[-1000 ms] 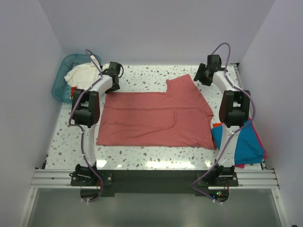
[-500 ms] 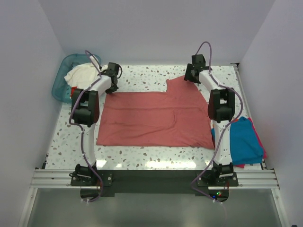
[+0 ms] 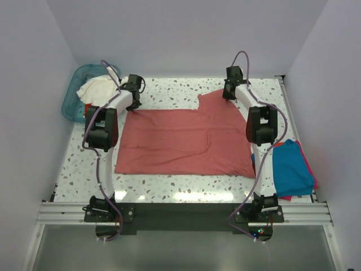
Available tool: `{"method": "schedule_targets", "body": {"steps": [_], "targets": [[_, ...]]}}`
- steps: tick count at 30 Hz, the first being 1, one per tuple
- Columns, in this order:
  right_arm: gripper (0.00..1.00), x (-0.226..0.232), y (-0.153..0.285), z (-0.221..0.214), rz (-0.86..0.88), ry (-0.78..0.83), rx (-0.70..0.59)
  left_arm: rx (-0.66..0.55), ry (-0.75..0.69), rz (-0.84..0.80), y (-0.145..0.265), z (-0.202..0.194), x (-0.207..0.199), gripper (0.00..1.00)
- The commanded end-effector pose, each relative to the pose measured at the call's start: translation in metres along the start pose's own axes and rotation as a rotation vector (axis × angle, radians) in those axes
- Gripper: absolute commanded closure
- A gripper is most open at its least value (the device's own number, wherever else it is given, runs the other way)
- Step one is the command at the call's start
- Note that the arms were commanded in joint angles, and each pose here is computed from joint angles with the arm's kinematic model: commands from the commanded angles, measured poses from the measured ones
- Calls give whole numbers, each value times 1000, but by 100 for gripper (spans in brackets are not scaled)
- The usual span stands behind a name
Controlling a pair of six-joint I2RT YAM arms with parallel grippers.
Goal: Fold and stack the t-shirts
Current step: Fold the tshirt
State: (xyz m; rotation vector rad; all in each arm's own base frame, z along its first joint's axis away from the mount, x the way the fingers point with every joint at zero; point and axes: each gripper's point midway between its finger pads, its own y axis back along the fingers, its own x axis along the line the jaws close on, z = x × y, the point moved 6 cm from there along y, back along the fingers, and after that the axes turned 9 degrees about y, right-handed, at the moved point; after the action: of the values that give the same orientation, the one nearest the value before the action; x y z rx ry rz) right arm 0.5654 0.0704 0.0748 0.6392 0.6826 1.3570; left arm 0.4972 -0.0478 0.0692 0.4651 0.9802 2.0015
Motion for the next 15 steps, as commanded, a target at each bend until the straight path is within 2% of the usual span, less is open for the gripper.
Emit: {"method": "schedule_targets", "body": {"steps": [1, 4, 7, 15], "targets": [[83, -2, 7, 8, -29, 9, -14, -42, 41, -64, 13, 19, -2, 100], [94, -6, 14, 10, -52, 5, -19, -53, 59, -87, 19, 24, -4, 100], [100, -8, 19, 14, -64, -2, -31, -76, 79, -108, 27, 32, -6, 100], [100, -15, 40, 38, -82, -44, -105, -153, 124, -166, 41, 53, -8, 100]]}}
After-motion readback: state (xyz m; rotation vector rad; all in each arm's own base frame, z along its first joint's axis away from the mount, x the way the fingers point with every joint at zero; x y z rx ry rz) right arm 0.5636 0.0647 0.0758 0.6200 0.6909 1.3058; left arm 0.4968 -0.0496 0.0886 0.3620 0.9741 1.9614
